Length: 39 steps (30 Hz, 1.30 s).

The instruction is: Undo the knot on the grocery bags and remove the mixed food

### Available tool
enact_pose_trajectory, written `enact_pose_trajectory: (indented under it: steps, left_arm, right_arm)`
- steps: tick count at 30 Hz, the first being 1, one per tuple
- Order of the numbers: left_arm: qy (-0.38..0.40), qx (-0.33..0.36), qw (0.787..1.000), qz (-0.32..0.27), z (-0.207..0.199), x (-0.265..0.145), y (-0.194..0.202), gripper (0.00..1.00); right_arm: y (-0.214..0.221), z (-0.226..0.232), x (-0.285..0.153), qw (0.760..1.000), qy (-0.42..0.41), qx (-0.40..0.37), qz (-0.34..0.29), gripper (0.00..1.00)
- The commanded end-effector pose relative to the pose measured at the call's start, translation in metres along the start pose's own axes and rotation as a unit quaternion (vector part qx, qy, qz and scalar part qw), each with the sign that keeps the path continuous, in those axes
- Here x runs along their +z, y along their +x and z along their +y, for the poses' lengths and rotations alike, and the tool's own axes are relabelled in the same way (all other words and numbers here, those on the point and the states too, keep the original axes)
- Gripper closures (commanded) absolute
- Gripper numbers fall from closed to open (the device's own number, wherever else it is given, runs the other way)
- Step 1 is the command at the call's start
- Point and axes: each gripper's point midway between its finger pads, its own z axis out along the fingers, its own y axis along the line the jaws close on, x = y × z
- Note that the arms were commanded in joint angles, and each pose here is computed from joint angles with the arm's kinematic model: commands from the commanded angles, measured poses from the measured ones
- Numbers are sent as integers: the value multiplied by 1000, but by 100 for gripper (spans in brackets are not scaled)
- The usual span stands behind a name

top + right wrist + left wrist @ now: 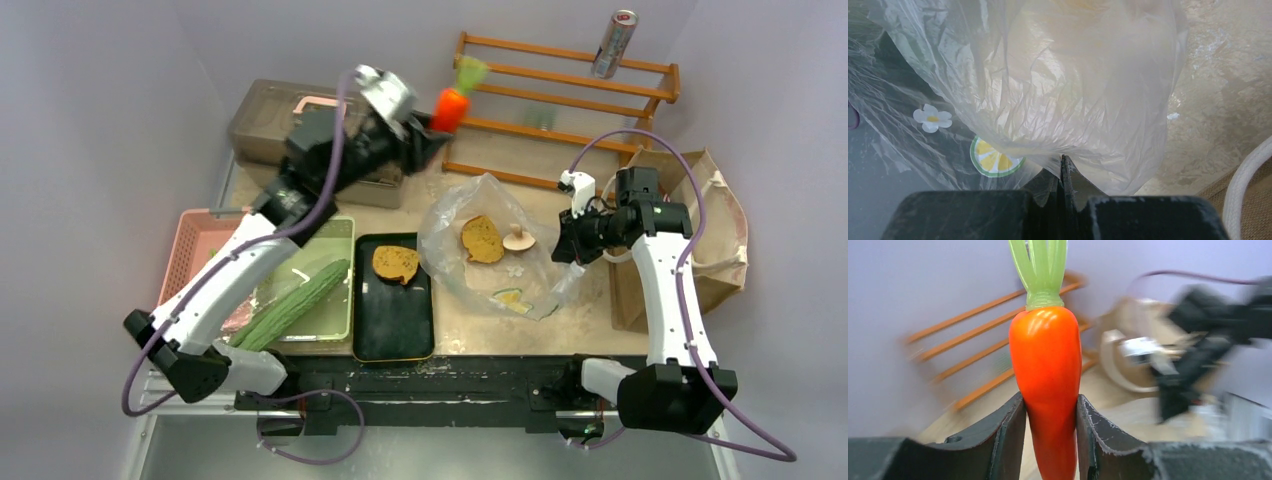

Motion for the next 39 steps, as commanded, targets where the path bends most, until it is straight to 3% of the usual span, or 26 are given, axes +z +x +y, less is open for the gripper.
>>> enact_pose_trajectory:
  steps: [1, 5, 10, 14, 17, 19, 21, 22, 24, 25, 27, 31, 33, 36, 39]
  left_arm:
    - [-236, -65, 963, 110, 129, -102, 42, 100]
    - [-363, -39, 907, 212, 198, -230, 97, 100]
    - [-486, -141, 788, 350, 220, -391, 174, 100]
    - [-514, -179, 734, 407, 220, -452, 214, 97]
    - [-513, -209, 703, 446, 224, -479, 243, 86]
    - [-514, -232, 692, 450, 230, -489, 252, 73]
    - [-505, -242, 700, 444, 236, -486, 250, 56]
    - [-490, -242, 717, 432, 237, -477, 244, 45]
    - [-458, -221, 768, 389, 239, -447, 219, 9]
    - [-431, -202, 802, 362, 237, -425, 203, 1]
    - [-392, -125, 846, 338, 229, -385, 169, 0]
    - [-225, 36, 935, 270, 171, -266, 106, 0]
    - [-135, 109, 961, 214, 130, -210, 77, 9]
    - [-9, 186, 971, 153, 67, -143, 53, 26]
    - [100, 221, 963, 118, 9, -92, 53, 45]
  right_arm:
    - [-19, 0, -11, 999, 3, -34, -28, 100]
    - [-19, 1, -13, 999, 5, -41, -29, 100]
    - [-14, -1, -12, 999, 7, -39, -20, 100]
    - [-12, 0, -11, 999, 7, -34, -17, 100]
    - [-12, -1, -11, 999, 7, -33, -15, 100]
    - [-14, -2, -12, 999, 10, -33, -15, 100]
    - [-16, -2, -14, 999, 12, -35, -17, 100]
    - [-17, -2, -14, 999, 12, -36, -19, 100]
    - [-20, -2, -15, 999, 14, -36, -23, 100]
    - [-21, -2, -15, 999, 14, -35, -24, 100]
    - [-23, -3, -14, 999, 14, -31, -28, 100]
    - [-28, -3, -13, 999, 12, -25, -40, 100]
    - [-32, -3, -14, 998, 17, -21, -50, 100]
    - [-38, -2, -16, 997, 21, -16, -69, 100]
    - [-42, 0, -17, 997, 19, -12, -80, 100]
